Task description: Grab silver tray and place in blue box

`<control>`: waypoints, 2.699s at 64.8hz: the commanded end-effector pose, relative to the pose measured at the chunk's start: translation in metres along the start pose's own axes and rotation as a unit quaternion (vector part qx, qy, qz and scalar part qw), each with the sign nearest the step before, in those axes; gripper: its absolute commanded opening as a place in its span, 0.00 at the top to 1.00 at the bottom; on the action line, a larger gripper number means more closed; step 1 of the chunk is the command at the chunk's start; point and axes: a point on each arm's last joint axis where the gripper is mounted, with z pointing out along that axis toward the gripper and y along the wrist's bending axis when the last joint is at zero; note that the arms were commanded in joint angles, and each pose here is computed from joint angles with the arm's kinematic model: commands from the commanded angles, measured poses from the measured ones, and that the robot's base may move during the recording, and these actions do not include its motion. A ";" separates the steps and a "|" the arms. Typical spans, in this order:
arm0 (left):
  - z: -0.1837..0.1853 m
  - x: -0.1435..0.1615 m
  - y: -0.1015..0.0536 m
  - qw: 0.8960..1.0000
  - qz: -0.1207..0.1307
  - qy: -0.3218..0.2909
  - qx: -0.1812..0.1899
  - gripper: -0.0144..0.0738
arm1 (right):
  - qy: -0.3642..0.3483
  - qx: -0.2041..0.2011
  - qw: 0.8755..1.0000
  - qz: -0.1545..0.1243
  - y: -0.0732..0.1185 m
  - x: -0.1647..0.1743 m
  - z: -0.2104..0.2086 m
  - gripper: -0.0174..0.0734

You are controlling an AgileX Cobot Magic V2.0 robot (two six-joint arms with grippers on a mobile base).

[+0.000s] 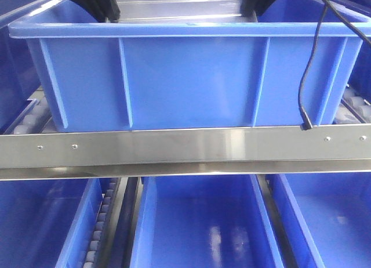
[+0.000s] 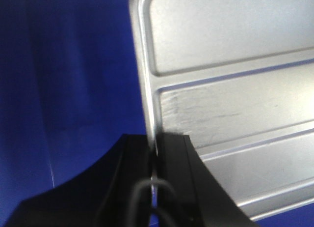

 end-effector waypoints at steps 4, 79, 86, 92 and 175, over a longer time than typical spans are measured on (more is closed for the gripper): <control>-0.041 -0.024 -0.043 0.988 -0.042 -0.101 0.113 0.85 | -0.089 -0.125 0.987 0.036 0.044 -0.019 -0.043 0.52; -0.043 -0.028 0.025 0.995 -0.036 -0.095 0.004 0.49 | -0.097 -0.064 0.992 0.054 -0.010 -0.028 -0.045 0.33; -0.044 -0.029 0.027 0.995 -0.038 -0.096 0.002 0.53 | -0.098 -0.054 0.992 0.051 -0.015 -0.029 -0.045 0.33; -0.044 -0.030 0.027 0.994 -0.039 -0.103 0.004 0.57 | -0.098 -0.054 0.992 0.051 -0.015 -0.029 -0.045 0.33; -0.117 0.087 0.003 0.944 -0.006 -0.328 0.021 0.85 | -0.298 -0.033 0.954 -0.029 -0.014 0.057 -0.124 0.75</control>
